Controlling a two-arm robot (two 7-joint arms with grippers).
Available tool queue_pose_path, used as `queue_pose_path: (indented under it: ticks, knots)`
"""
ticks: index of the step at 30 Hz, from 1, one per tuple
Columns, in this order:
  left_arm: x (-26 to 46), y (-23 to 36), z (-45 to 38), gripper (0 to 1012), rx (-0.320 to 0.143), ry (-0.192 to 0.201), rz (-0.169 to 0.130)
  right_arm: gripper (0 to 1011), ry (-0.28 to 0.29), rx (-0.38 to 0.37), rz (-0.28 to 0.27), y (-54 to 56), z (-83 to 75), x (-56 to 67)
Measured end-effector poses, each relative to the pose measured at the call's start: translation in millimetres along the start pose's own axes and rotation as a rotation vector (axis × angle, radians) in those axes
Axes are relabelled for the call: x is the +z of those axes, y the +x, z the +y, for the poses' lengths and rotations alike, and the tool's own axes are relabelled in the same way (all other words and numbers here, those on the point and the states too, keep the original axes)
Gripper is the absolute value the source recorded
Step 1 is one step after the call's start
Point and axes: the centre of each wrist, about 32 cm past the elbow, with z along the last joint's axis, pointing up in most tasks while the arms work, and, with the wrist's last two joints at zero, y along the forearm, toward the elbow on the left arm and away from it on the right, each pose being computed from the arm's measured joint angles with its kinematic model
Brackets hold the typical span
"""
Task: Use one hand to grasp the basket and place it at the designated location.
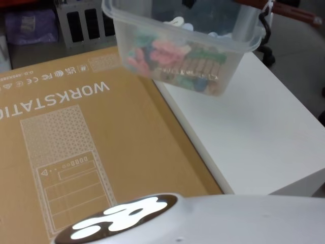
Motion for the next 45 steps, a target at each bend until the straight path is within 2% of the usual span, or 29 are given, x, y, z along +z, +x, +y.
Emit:
queue_pose_path:
  ticks: [7, 8, 10, 18, 25, 27, 32, 39, 40, 45]
  knots:
    - [0.0, 0.0, 0.0, 0, 0.0, 0.0, 0.0, 233, 0.038, 0.0, -0.099, 8.3, 4.4, 14.2]
    - [0.1, 0.0, 0.0, 0, 0.0, 0.0, 0.0, 233, 0.038, 0.0, -0.099, 8.3, 4.4, 14.2]
    - [-0.1, 0.0, 0.0, 0, 0.0, 0.0, 0.0, 233, 0.051, 0.002, -0.139, 11.5, 7.0, 20.8]
    - [0.0, 0.0, 0.0, 0, 0.0, 0.0, 0.0, 233, 0.071, 0.008, -0.222, 17.7, 13.9, 35.7]
    - [0.1, 0.0, 0.0, 0, 0.0, 0.0, 0.0, 233, 0.085, 0.012, -0.295, 21.2, 23.2, 50.9]
    - [0.1, 0.0, 0.0, 0, 0.0, 0.0, 0.0, 233, 0.091, 0.017, -0.336, 22.4, 27.9, 58.0]
    - [0.1, 0.0, 0.0, 0, 0.0, 0.0, 0.0, 233, 0.098, 0.02, -0.38, 24.1, 33.3, 64.6]
    - [0.0, 0.0, 0.0, 0, 0.0, 0.0, 0.0, 233, 0.128, 0.007, -0.517, 27.9, 43.7, 82.2]
    - [0.1, 0.0, 0.0, 0, 0.0, 0.0, 0.0, 233, 0.128, 0.007, -0.517, 27.9, 43.7, 82.2]
    - [0.0, 0.0, 0.0, 0, 0.0, 0.0, 0.0, 233, 0.147, -0.002, -0.594, 28.4, 51.6, 90.7]
